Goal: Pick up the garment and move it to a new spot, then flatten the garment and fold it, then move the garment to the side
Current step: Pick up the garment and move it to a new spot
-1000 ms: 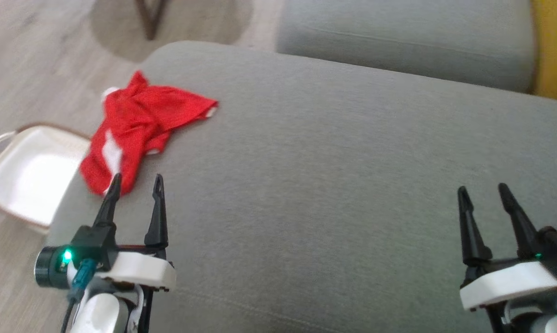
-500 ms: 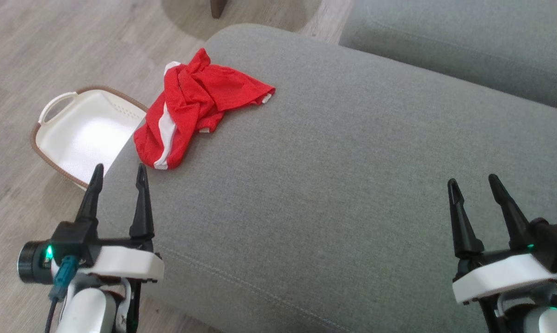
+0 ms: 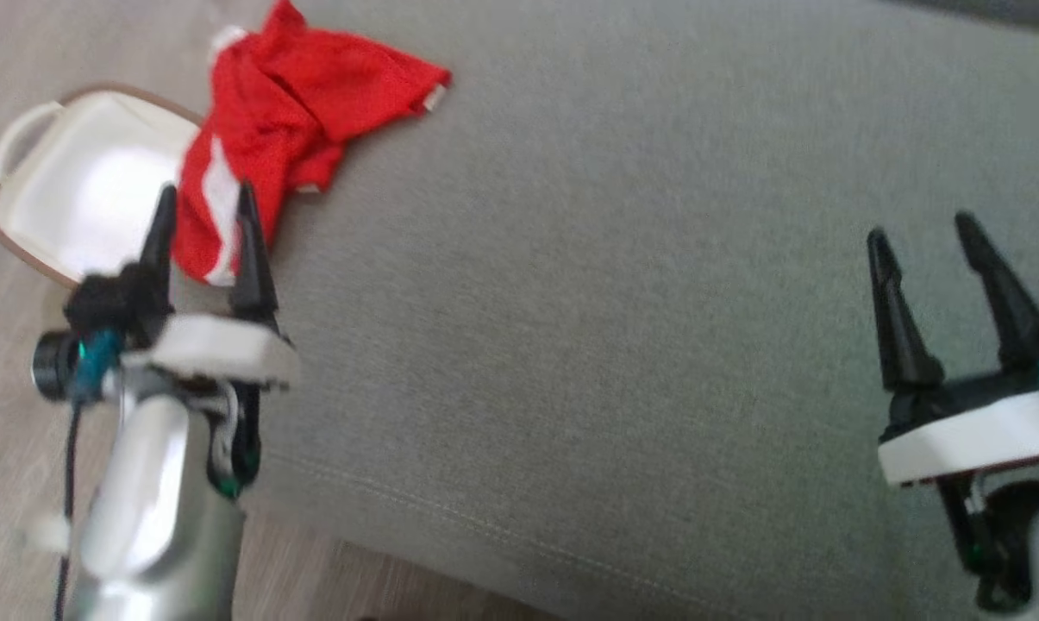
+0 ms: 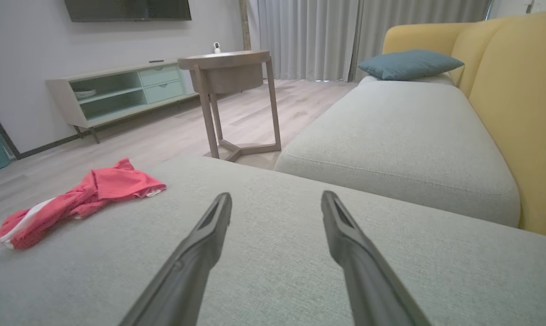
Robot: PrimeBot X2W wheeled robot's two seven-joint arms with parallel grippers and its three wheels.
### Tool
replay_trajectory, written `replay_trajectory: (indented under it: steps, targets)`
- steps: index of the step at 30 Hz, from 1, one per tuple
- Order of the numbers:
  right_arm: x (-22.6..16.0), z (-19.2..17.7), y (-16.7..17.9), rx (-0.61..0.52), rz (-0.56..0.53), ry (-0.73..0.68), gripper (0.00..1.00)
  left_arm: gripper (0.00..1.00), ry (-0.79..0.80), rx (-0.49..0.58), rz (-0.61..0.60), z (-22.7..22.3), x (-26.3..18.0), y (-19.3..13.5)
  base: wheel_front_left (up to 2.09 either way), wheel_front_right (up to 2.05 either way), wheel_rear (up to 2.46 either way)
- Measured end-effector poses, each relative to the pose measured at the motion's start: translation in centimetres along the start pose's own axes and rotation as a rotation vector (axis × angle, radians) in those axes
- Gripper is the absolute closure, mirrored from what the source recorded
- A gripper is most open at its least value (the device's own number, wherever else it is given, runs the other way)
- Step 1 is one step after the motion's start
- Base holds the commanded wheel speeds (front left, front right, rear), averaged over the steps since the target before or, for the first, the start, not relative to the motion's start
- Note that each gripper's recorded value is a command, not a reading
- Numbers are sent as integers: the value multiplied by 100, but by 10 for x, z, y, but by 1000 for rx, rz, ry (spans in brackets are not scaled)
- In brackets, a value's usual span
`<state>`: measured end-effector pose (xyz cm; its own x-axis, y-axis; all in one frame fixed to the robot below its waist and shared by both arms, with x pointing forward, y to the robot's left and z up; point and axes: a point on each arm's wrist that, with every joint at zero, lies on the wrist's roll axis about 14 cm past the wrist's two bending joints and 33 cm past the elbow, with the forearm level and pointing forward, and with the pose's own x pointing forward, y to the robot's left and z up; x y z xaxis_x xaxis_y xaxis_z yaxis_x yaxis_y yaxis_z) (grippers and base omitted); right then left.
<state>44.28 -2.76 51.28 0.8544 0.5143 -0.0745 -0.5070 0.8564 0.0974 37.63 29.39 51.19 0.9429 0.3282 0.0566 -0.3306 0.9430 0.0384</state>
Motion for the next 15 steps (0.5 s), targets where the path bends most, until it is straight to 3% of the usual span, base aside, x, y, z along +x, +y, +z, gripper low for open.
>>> replay_trajectory:
  steps: [8, 15]
  targets:
    - [18, -40, -43, 4, -56, 82, 0, 0, 274, -7, -12, -93, 61, -13, 0, 0, 0]
    - [17, -68, -68, 16, -101, 141, 0, 0, 517, 31, -17, -164, 73, -13, 0, 0, 0]
